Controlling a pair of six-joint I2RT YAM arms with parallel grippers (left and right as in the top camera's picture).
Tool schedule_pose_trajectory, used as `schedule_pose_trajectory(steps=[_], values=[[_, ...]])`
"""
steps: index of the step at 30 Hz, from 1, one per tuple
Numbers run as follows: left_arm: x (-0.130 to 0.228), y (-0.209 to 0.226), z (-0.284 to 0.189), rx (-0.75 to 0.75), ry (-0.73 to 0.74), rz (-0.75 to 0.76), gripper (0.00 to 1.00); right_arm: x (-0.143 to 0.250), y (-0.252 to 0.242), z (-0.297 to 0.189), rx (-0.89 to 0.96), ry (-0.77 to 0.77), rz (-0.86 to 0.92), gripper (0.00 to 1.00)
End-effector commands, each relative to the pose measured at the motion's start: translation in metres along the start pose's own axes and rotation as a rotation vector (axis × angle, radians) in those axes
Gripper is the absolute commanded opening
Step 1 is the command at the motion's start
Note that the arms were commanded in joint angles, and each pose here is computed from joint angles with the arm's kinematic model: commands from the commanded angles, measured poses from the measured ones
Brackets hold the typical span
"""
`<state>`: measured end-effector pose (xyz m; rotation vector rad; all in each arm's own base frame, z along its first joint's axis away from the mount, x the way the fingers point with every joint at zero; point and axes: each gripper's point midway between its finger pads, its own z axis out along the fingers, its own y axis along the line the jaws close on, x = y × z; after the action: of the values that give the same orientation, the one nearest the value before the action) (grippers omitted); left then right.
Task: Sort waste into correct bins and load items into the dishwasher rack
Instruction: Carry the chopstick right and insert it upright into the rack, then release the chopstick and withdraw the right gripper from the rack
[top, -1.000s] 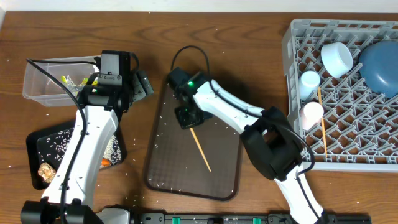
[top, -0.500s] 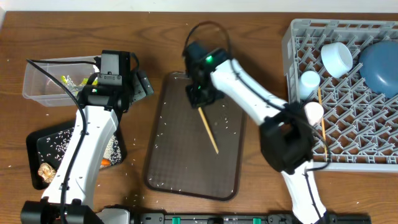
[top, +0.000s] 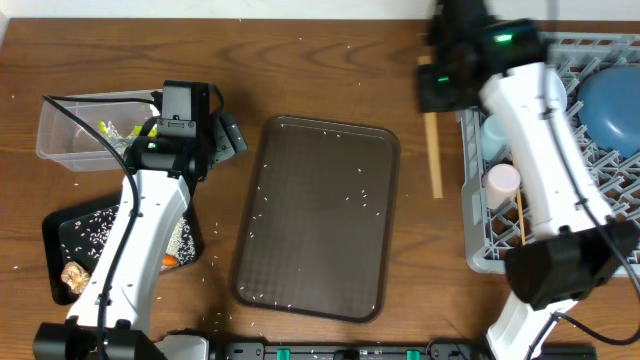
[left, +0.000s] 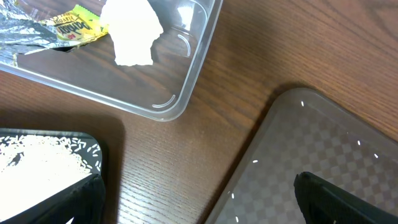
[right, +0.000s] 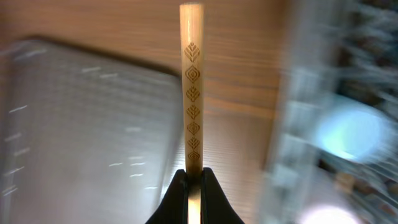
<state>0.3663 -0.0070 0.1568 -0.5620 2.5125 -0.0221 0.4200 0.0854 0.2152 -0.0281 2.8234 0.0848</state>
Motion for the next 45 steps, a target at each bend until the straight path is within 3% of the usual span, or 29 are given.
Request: schedule_pose_trajectory(steps=[1, 11, 31, 32, 35, 37, 40, 45], values=[[-0.003, 0.001, -0.003, -0.006, -0.013, -0.005, 0.98, 0.001, -0.057, 0.002, 0.128, 0.025, 0.055, 0.01], [-0.003, 0.001, -0.003, -0.006, -0.013, -0.005, 0.98, 0.019, -0.170, -0.001, 0.225, 0.071, 0.248, 0.01], [-0.003, 0.001, -0.003, -0.006, -0.013, -0.005, 0.98, 0.033, -0.189, 0.023, 0.246, 0.167, 0.165, 0.01], [-0.003, 0.001, -0.003, -0.006, -0.013, -0.005, 0.98, 0.034, -0.190, 0.026, 0.245, 0.174, 0.165, 0.03], [-0.003, 0.001, -0.003, -0.006, -0.013, -0.005, 0.98, 0.036, -0.190, 0.036, 0.242, 0.201, 0.165, 0.33], [-0.003, 0.001, -0.003, -0.006, -0.013, -0.005, 0.98, 0.037, -0.191, 0.040, 0.241, 0.213, 0.165, 0.45], [-0.003, 0.001, -0.003, -0.006, -0.013, -0.005, 0.98, 0.037, -0.191, 0.042, 0.240, 0.215, 0.166, 0.50], [-0.003, 0.001, -0.003, -0.006, -0.013, -0.005, 0.98, 0.038, -0.175, 0.043, 0.179, 0.220, 0.167, 0.51]])
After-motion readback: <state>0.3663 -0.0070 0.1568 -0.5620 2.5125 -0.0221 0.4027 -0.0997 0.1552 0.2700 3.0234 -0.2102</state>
